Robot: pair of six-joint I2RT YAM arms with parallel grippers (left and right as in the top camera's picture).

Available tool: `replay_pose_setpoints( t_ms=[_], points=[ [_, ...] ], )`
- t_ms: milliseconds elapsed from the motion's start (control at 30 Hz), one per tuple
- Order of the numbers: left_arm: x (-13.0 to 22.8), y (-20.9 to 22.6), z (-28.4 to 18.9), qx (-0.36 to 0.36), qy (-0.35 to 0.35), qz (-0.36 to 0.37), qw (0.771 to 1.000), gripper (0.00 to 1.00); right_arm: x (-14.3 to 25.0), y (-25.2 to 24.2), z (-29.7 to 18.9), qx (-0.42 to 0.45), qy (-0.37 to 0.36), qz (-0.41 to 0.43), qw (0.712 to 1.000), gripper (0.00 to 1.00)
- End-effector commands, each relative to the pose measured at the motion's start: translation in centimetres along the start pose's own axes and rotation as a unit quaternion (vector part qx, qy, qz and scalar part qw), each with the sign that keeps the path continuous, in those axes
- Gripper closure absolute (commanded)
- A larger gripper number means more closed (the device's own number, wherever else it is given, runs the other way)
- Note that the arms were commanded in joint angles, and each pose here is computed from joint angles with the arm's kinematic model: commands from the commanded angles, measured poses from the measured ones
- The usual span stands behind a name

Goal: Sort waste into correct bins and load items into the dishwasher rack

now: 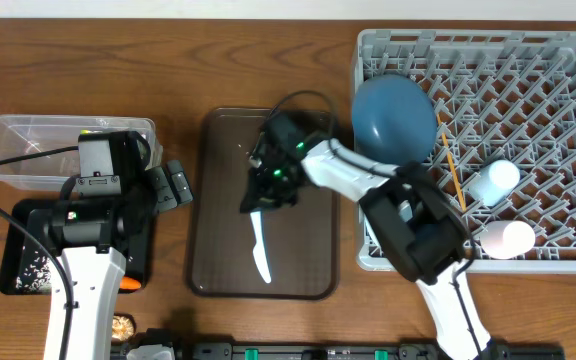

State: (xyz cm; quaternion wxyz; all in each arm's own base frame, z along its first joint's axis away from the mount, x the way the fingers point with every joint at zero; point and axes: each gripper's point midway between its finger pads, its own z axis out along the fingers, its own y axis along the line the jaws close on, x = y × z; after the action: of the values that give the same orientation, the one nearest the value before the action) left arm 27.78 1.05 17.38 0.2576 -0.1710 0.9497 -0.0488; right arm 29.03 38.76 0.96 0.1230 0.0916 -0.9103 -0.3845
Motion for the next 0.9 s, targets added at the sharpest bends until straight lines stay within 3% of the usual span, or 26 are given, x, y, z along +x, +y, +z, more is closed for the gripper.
replay_pose_setpoints(
  t_ms=[0,167,267,400,600,733,867],
  points=[
    [-0.5,0.2,-0.3,-0.005,-0.008,-0.007,1.0,0.02,0.3,2.4,-4.2,0.043,-0.044,-0.168,0.984,0.94],
    [-0.5,0.2,-0.3,-0.005,-0.008,-0.007,1.0,0.02,0.9,5.0,-9.7,0.111,-0.112,-0.215,0.964,0.75],
    [-0.5,0.2,-0.3,-0.005,-0.008,-0.007,1.0,0.02,1.3,6.2,-11.5,0.141,-0.151,-0.203,0.957,0.64],
    [-0.5,0.2,-0.3,-0.005,-0.008,-0.007,1.0,0.02,2.7,4.7,-10.3,0.213,-0.16,-0.129,0.955,0.62],
    [-0.5,0.2,-0.3,-0.005,-0.008,-0.007,1.0,0.02,4.5,2.2,-5.8,0.309,-0.149,-0.099,0.934,0.64],
    [-0.5,0.2,-0.3,-0.005,-0.008,-0.007,1.0,0.02,4.9,0.5,-3.8,0.34,-0.139,-0.086,0.926,0.53],
    [-0.5,0.2,-0.3,-0.005,-0.008,-0.007,1.0,0.02,4.7,-0.8,-3.2,0.337,-0.128,-0.049,0.931,0.53]
  ],
)
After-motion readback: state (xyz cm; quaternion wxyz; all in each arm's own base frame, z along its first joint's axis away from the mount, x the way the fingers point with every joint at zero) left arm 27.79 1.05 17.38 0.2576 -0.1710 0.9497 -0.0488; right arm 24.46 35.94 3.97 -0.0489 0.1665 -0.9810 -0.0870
